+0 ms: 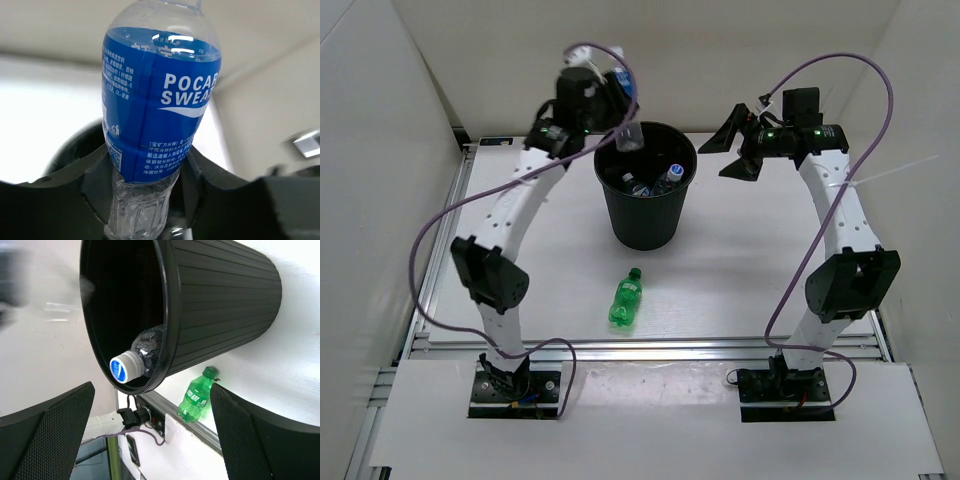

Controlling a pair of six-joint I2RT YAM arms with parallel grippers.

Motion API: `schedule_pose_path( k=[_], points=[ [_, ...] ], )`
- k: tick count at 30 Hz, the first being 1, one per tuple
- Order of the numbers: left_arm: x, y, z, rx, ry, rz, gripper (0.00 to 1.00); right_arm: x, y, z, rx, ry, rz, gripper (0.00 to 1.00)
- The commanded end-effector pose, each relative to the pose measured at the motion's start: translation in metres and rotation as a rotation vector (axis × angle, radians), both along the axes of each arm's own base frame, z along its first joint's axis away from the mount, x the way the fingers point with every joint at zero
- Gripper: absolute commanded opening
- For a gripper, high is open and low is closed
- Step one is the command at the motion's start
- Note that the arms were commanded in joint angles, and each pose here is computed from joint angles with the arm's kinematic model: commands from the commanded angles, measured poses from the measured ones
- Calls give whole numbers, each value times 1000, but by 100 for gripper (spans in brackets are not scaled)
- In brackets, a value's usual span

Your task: Put the plastic bottles in the bin

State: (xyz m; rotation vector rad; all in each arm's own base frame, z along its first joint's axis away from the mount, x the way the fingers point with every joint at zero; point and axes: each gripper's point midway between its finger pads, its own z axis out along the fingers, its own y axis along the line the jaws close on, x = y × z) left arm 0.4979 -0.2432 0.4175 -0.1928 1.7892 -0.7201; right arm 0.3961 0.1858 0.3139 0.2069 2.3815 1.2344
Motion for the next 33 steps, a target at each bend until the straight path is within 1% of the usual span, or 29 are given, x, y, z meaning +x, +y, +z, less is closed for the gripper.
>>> schedule_pose_path(
  k=[1,2,3,4,5,6,8,9,10,11,12,13,14,15,16,17,18,19,21,22,23,25,26,27,28,29,30,31,33],
  points=[
    [-21,-38,-50,139,90,-133,59,-16,-6,28,-10,-90,-11,100],
    [-21,-38,-55,154,95,-136,66,-16,-6,28,-15,-97,-7,100],
    [-27,-41,-47,148,80,-146,76,-19,-8,25,-23,-92,-15,100],
    [-29,-39,-43,156,66,-149,99,-21,-8,28,-21,-101,-15,100],
    [-33,-37,-38,155,63,-149,99,-21,-11,26,-40,-103,-37,100],
    [-41,-31,-20,160,21,-152,99,-22,-11,23,-42,-94,-37,100],
    [-51,-17,1,162,-23,-106,99,-29,-12,23,-42,-92,-37,100],
    [-67,-2,17,155,-49,-76,99,-35,-13,24,-36,-85,-43,100],
    [-75,11,25,156,-62,-35,99,-36,-15,19,-40,-60,-70,100],
    [-80,35,32,160,-71,74,99,-40,-18,3,-52,-17,-95,100],
    [-102,59,40,147,-84,138,99,-46,-20,3,-53,-19,-120,100],
    [-113,74,43,127,-85,192,99,-47,-22,-2,-52,-12,-140,100],
    [-121,101,45,125,-90,293,99,-49,-22,-7,-40,15,-166,100],
    [-144,124,42,124,-99,337,99,-60,-23,-22,-35,47,-175,100],
    [-154,138,39,126,-101,370,99,-57,-22,-24,-17,12,-184,100],
    [-163,158,35,132,-101,431,99,-62,-21,-29,0,20,-185,100],
    [-174,167,27,141,-94,452,99,-71,-22,-27,17,1,-195,100],
    [-194,185,13,155,-81,487,99,-81,-22,-55,30,80,-217,100],
    [-214,207,-4,144,-47,566,99,-94,-15,-58,60,36,-218,100],
    [-230,216,-14,134,-29,586,99,-101,-13,-68,68,59,-229,100],
    [-240,224,-33,141,41,612,99,-114,-3,-91,63,97,-199,100],
    [-254,229,-54,163,122,619,99,-128,8,-110,53,124,-164,100],
    [-260,230,-65,155,171,630,99,-140,25,-124,36,162,-112,100],
    [-271,234,-86,213,257,632,99,-147,33,-136,3,173,-75,100],
    [-276,238,-93,224,290,646,99,-152,42,-142,-32,173,-40,100],
    [-278,239,-101,240,327,651,99,-168,63,-155,-91,184,43,100],
    [-282,239,-105,231,348,660,99,-167,65,-166,-177,154,41,100],
    [-285,241,-109,247,365,660,99,-176,85,-161,-198,116,100,100],
    [-291,244,-106,230,347,660,99,-179,99,-175,-260,133,138,100]
  ],
)
